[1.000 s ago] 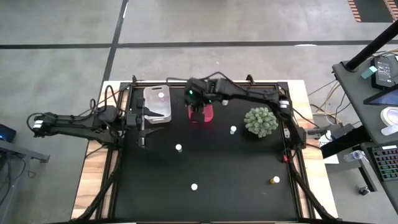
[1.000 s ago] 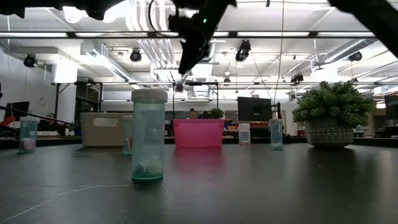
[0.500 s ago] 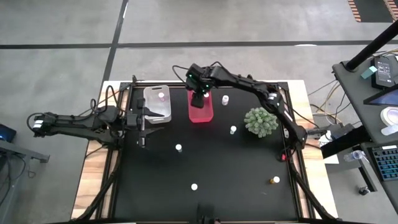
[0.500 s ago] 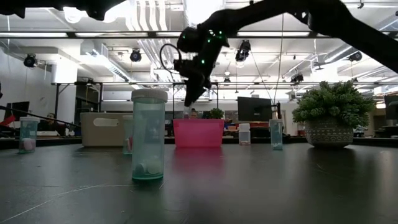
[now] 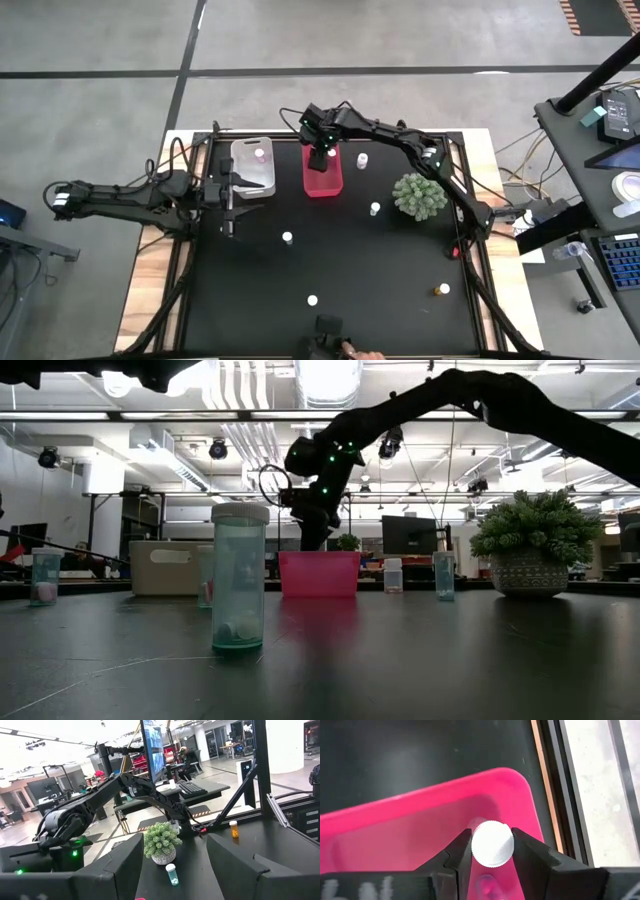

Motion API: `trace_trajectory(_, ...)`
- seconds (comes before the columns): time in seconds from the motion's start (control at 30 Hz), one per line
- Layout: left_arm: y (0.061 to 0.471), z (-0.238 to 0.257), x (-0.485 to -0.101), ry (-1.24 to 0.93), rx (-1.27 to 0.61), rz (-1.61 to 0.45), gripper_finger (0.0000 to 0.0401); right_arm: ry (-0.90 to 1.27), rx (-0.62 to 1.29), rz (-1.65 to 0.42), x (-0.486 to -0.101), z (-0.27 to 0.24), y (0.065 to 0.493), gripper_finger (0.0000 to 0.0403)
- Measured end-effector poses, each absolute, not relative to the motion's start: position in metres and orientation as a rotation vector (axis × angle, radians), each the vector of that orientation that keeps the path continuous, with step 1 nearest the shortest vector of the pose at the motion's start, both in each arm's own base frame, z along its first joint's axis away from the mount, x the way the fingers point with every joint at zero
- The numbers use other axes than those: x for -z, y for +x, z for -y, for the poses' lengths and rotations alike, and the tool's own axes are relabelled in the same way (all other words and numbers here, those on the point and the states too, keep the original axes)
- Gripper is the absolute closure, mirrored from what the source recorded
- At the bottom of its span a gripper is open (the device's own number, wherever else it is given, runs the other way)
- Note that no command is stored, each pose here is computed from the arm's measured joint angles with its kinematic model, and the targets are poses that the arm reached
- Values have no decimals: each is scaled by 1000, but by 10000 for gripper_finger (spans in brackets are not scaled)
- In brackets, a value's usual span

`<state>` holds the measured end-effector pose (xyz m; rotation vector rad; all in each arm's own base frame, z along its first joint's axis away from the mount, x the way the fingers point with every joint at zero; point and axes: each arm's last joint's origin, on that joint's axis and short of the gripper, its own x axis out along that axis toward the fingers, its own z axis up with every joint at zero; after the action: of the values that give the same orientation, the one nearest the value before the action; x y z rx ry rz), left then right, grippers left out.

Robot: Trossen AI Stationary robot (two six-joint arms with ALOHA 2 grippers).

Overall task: Pick and place medicine bottles into bin by pill shape (circle, oval)
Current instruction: Put the blue capsule bottle into the pink bin, then put the blue tablet bottle into the white bin

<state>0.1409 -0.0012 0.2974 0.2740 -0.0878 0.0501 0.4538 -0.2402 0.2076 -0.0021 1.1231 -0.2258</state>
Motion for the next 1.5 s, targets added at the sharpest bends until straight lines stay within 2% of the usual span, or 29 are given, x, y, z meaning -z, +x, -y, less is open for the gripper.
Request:
trace_trajectory(0.63, 141, 1, -297, 274, -50, 88, 198, -10, 224, -1118, -200, 242, 456, 284)
trace_trajectory(1.07, 141, 1, -297, 274, -50, 88, 198, -4, 229, -1115, -201, 242, 456, 220)
trace_trajectory(1.23, 141, 1, -297, 274, -50, 87, 198, -12, 241, -1104, -210, 242, 455, 208)
trace_trajectory(1.5, 141, 1, -297, 270, -49, 87, 198, 0, 254, -1062, -241, 229, 452, 216)
